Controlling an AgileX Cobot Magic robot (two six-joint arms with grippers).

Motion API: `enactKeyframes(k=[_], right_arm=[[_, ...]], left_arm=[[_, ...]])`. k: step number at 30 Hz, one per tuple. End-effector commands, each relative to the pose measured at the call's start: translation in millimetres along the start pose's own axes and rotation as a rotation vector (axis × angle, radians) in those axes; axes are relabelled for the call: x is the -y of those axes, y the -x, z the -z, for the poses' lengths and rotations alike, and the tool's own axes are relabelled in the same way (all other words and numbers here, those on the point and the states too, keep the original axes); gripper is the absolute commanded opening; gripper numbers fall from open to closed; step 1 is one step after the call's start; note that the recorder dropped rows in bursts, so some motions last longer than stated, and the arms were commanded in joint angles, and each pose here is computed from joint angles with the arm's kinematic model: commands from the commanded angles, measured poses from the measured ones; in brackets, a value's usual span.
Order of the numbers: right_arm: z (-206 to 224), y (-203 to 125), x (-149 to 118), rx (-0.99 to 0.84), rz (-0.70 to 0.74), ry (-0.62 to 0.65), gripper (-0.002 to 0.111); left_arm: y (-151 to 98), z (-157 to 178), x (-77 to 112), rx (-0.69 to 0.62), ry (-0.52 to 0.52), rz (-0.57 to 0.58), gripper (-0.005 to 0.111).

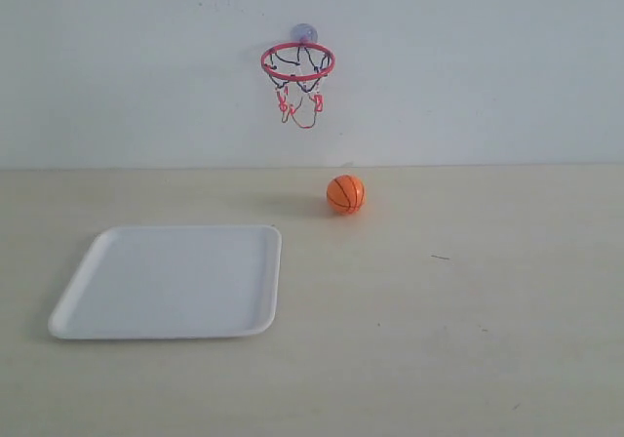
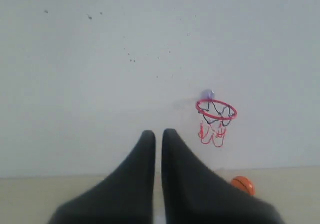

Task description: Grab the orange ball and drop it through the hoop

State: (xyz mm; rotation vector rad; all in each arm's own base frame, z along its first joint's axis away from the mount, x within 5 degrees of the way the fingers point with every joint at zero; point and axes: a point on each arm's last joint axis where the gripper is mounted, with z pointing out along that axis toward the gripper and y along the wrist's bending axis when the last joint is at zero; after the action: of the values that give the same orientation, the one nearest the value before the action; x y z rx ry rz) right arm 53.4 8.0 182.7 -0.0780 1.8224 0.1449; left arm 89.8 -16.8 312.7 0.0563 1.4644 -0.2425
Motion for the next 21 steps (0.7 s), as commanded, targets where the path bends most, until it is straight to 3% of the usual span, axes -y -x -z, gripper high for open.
enactKeyframes(k=[1,3,8,9,12,14,17,21], right_arm=[[0.4,0.7,0.0,0.009,-0.001,0.001,-0.001],[0.4,0.7,0.0,0.009,-0.001,0.001,-0.001],[0.4,0.7,0.0,0.009,-0.001,0.001,-0.001],[0.4,0.7,0.0,0.009,-0.001,0.001,-0.001],[0.4,0.7,0.0,0.009,-0.001,0.001,-0.001],[0.4,0.7,0.0,0.009,-0.001,0.001,-0.001],[0.4,0.7,0.0,0.009,-0.001,0.001,-0.001],[0.4,0.7,0.0,0.009,-0.001,0.001,-0.001]], left_arm=[[-11.7,34.1,5.0,0.126,0.022,-0.093,0.004],[-12.2,43.7,7.9,0.175,0.008,-0.041,0.004],[-9.0,56.0,5.2,0.255,0.004,0.487,0.004],[-11.5,56.7,3.8,0.236,0.029,0.477,0.004],[-24.4,54.9,3.7,0.091,0.077,0.147,0.004],[-41.9,54.1,1.8,-0.075,0.096,0.003,0.004],[-70.8,52.7,-6.3,-0.231,0.142,-0.071,0.004],[-109.4,49.0,-19.1,-0.248,0.206,-0.091,0.004]])
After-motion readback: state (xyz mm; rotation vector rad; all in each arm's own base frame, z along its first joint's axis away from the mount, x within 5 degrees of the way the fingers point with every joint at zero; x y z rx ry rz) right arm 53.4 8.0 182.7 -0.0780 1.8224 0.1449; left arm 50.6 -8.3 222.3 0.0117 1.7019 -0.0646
